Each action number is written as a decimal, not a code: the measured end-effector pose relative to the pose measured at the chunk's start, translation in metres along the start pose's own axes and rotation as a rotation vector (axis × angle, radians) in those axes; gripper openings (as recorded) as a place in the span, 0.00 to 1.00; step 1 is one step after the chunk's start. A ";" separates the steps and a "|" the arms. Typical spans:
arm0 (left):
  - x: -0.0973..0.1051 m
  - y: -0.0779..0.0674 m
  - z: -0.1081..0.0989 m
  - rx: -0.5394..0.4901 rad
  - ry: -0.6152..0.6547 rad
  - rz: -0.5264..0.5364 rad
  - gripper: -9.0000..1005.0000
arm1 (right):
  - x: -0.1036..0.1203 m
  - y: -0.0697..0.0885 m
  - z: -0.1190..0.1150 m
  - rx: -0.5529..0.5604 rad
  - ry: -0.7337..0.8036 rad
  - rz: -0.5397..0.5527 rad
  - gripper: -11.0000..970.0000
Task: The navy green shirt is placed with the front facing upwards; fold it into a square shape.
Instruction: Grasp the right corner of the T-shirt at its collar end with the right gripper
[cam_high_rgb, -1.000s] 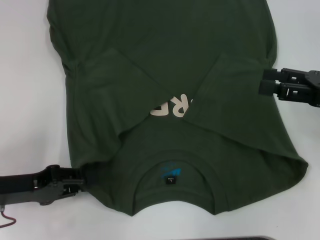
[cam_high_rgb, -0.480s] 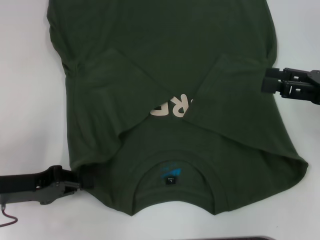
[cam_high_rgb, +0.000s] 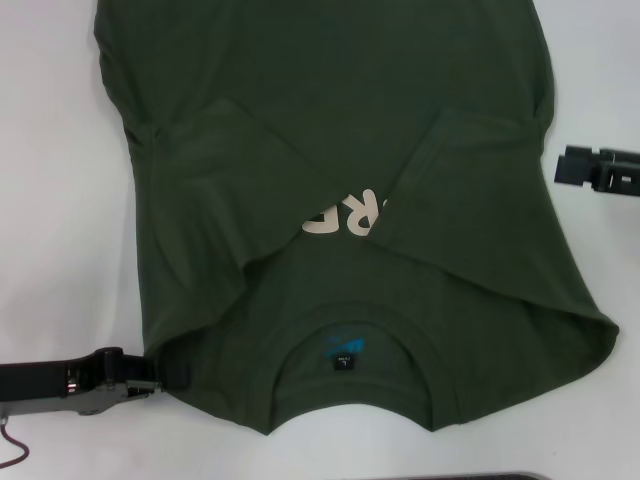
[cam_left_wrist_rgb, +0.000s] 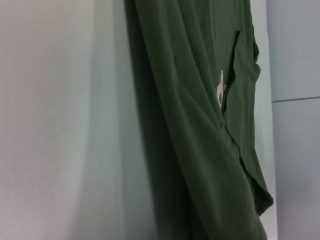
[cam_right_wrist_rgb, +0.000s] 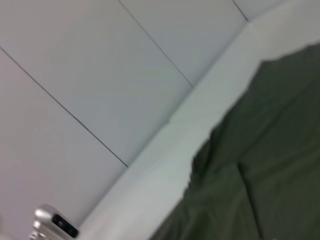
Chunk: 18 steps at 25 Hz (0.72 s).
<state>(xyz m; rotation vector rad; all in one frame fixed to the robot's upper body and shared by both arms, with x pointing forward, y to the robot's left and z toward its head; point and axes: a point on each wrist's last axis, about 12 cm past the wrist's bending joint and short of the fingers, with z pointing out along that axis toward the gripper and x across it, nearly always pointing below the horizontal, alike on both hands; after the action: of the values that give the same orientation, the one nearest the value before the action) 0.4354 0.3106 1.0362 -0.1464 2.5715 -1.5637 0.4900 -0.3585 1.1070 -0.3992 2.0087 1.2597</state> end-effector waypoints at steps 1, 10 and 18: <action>0.000 0.000 0.000 0.001 -0.001 0.000 0.03 | 0.001 -0.002 -0.002 0.016 0.021 0.019 0.89; -0.001 -0.004 -0.002 0.025 0.011 0.004 0.03 | -0.002 -0.015 -0.042 0.221 0.323 0.277 0.89; -0.005 -0.006 -0.002 0.026 0.021 0.025 0.03 | -0.006 -0.013 -0.051 0.270 0.448 0.390 0.89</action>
<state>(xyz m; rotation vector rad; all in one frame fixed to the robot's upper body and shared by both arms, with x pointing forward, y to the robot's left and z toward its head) 0.4403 0.3098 1.0429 -0.0956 2.5578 -1.5975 0.4810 -0.4098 1.1168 -0.1697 2.7013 1.1681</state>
